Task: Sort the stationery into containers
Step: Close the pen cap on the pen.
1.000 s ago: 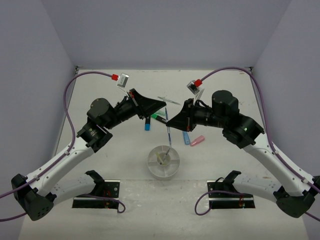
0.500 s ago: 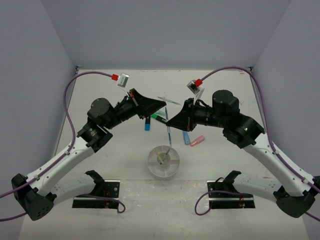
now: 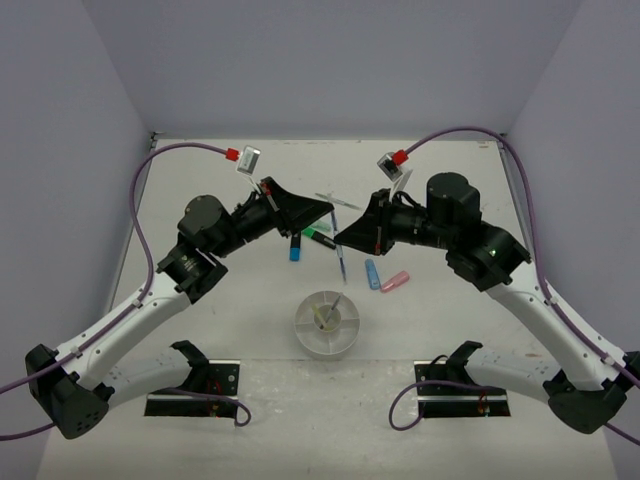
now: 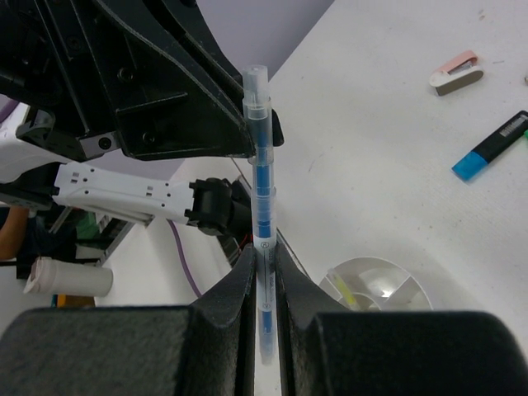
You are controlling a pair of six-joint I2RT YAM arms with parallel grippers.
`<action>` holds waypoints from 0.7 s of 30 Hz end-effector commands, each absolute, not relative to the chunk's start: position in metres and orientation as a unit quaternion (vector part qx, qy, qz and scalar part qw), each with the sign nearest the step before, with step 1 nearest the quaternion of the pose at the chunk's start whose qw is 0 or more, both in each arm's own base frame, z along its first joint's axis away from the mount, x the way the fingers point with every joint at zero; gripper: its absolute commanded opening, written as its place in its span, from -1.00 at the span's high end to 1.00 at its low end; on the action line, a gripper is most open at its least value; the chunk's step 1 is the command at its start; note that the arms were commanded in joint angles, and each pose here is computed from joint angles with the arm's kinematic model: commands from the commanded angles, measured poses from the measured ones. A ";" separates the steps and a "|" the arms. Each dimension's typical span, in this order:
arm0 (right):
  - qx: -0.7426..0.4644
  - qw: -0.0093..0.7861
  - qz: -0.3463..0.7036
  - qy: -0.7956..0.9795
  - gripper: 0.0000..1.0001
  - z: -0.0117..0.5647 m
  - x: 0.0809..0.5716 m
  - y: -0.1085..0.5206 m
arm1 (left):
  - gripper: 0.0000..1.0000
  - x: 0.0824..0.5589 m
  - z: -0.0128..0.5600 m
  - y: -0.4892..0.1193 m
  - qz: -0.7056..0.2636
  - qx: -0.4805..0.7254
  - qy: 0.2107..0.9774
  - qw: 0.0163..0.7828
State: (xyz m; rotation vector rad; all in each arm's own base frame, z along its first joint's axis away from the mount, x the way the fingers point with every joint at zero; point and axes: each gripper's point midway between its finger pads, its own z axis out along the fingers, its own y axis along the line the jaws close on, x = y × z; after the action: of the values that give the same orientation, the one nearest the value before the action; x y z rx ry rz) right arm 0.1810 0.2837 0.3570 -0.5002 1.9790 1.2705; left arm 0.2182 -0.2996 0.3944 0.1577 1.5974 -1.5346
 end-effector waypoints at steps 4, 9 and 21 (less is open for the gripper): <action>-0.186 0.405 0.496 0.745 1.00 0.395 0.199 0.279 | 1.00 0.209 0.393 -0.302 -0.638 0.070 0.634 0.431; -0.199 0.415 0.511 0.726 1.00 0.421 0.204 0.287 | 1.00 0.209 0.391 -0.301 -0.638 0.062 0.636 0.429; -0.193 0.469 0.515 0.691 1.00 0.435 0.227 0.296 | 1.00 0.211 0.411 -0.302 -0.645 0.064 0.623 0.438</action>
State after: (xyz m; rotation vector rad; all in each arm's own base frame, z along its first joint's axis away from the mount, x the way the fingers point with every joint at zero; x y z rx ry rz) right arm 0.2031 0.2970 0.3825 -0.5128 1.9659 1.2985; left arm 0.2285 -0.2927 0.4081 0.0682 1.5205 -1.5479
